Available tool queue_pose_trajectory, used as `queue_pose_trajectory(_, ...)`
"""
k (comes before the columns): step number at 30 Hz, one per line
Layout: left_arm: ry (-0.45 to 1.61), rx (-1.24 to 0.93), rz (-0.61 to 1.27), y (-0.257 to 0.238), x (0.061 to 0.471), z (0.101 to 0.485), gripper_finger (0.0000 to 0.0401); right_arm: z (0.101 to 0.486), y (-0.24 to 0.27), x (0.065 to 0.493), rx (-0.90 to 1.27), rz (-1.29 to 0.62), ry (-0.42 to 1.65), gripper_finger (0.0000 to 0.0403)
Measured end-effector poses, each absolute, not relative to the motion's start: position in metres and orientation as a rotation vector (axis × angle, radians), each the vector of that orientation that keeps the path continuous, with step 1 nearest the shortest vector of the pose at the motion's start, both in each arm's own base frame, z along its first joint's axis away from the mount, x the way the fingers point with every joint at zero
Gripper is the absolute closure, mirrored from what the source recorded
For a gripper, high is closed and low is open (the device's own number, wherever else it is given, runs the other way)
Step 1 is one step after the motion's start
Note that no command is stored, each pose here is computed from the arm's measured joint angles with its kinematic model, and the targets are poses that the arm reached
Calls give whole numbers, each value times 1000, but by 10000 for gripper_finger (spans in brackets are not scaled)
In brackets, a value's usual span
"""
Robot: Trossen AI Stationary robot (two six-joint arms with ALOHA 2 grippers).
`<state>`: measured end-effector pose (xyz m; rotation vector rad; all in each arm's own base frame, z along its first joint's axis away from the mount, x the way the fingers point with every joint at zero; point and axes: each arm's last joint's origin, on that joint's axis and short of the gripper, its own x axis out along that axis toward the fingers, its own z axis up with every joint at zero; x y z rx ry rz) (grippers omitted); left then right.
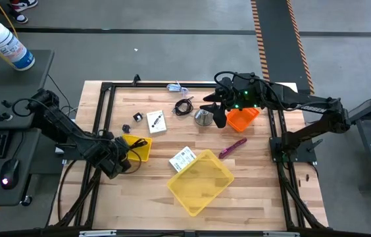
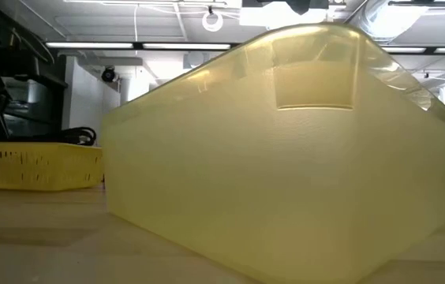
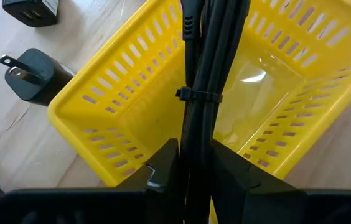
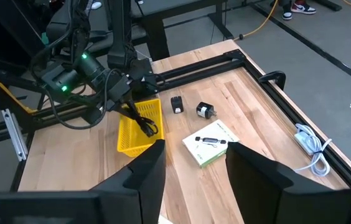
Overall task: Pick and place items into bin
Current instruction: Put the bottom black cable charger into the left yellow bin, then put the top black charger adapter into the right yellow bin
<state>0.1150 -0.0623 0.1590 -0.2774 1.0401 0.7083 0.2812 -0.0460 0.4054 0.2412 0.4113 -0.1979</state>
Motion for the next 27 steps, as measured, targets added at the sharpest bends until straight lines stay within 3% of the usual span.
queue_pose_trajectory(13,1012,-283,709,-63,117,160,289,405,-46,281,241,-198,412,243)
queue_pose_trajectory(21,830,-231,735,-66,128,181,264,405,-45,281,248,-173,419,243)
queue_pose_trajectory(27,732,-212,725,-69,137,199,246,388,-43,272,262,-170,617,234)
